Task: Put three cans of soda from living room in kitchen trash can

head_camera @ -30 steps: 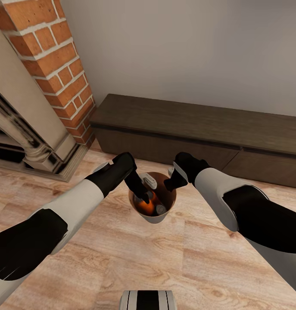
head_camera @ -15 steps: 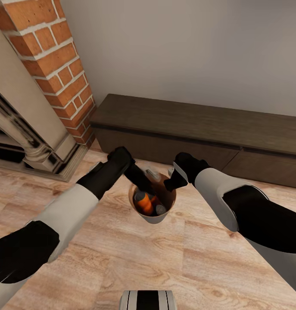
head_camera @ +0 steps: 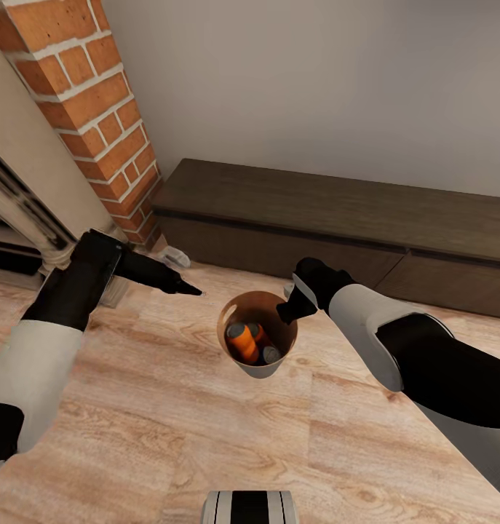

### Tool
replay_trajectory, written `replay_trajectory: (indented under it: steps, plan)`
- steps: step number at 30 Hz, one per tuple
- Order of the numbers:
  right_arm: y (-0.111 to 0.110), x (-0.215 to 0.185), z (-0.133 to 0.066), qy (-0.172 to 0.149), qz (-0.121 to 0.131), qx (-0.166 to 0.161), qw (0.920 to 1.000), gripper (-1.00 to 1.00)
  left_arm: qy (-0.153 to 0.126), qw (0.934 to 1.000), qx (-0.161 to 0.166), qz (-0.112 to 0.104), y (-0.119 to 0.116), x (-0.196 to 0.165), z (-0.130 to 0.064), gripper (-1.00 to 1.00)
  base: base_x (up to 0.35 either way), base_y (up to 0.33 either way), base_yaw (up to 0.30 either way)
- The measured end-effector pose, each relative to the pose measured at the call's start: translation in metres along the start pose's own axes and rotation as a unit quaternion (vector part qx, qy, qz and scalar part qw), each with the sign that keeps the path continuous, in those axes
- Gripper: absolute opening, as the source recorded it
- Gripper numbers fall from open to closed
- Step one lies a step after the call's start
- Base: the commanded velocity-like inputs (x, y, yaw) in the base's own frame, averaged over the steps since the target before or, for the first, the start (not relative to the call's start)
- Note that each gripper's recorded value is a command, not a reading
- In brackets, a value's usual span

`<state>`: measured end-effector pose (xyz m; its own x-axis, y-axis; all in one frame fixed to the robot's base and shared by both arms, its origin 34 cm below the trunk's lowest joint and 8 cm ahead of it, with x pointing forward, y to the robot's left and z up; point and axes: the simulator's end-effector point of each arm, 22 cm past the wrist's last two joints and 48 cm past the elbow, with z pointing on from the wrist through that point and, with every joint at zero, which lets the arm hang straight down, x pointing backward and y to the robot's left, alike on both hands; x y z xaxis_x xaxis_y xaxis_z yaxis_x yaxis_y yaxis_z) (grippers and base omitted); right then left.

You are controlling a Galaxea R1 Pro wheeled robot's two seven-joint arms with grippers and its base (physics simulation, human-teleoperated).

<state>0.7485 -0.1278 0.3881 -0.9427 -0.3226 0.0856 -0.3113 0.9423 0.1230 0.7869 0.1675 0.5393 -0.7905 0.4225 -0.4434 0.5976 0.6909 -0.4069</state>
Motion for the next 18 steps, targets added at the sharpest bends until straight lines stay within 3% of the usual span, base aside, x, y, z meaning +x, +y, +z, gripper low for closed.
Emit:
replay_trajectory:
  steps: [3, 4, 7, 9, 12, 16, 17, 18]
  plan:
    - [0.001, 0.000, 0.000, 0.000, 0.001, -0.002, 1.0000, -1.00, 0.007, 0.9979, -0.057, -0.029, 0.038, 0.042, 0.008, 1.00, 0.000, 0.000, 0.000]
    - [0.001, 0.000, 0.000, 0.000, 0.002, -0.002, 1.0000, -1.00, 0.003, 0.9936, -0.105, -0.040, 0.067, 0.063, 0.008, 1.00, 0.000, 0.000, 0.000]
    - [0.000, 0.001, 0.001, 0.001, 0.001, -0.001, 1.0000, -1.00, -0.006, 0.9846, -0.165, -0.057, 0.103, 0.109, 0.011, 1.00, 0.000, 0.000, 0.000]
    - [-0.001, 0.001, 0.001, 0.001, 0.003, -0.002, 1.0000, -1.00, -0.007, 0.9832, -0.173, -0.058, 0.108, 0.120, 0.013, 1.00, 0.000, 0.000, 0.000]
    - [-0.017, 0.005, 0.001, 0.000, 0.029, -0.013, 0.9995, -1.00, -0.003, 0.9820, -0.179, -0.060, 0.108, 0.147, 0.021, 1.00, 0.000, 0.000, 0.000]
    - [-0.060, 0.015, 0.001, 0.002, 0.061, 0.001, 0.9981, -1.00, -0.006, 0.9812, -0.185, -0.053, 0.108, 0.159, 0.025, 1.00, 0.000, 0.000, 0.000]
    - [-0.074, 0.022, 0.001, 0.003, 0.086, -0.008, 0.9962, -1.00, -0.017, 0.9808, -0.186, -0.058, 0.108, 0.160, 0.026, 1.00, 0.000, 0.000, 0.000]
    - [-0.083, 0.022, -0.001, 0.001, 0.090, -0.002, 0.9960, -1.00, -0.024, 0.9807, -0.185, -0.060, 0.108, 0.160, 0.027, 1.00, 0.000, 0.000, 0.000]
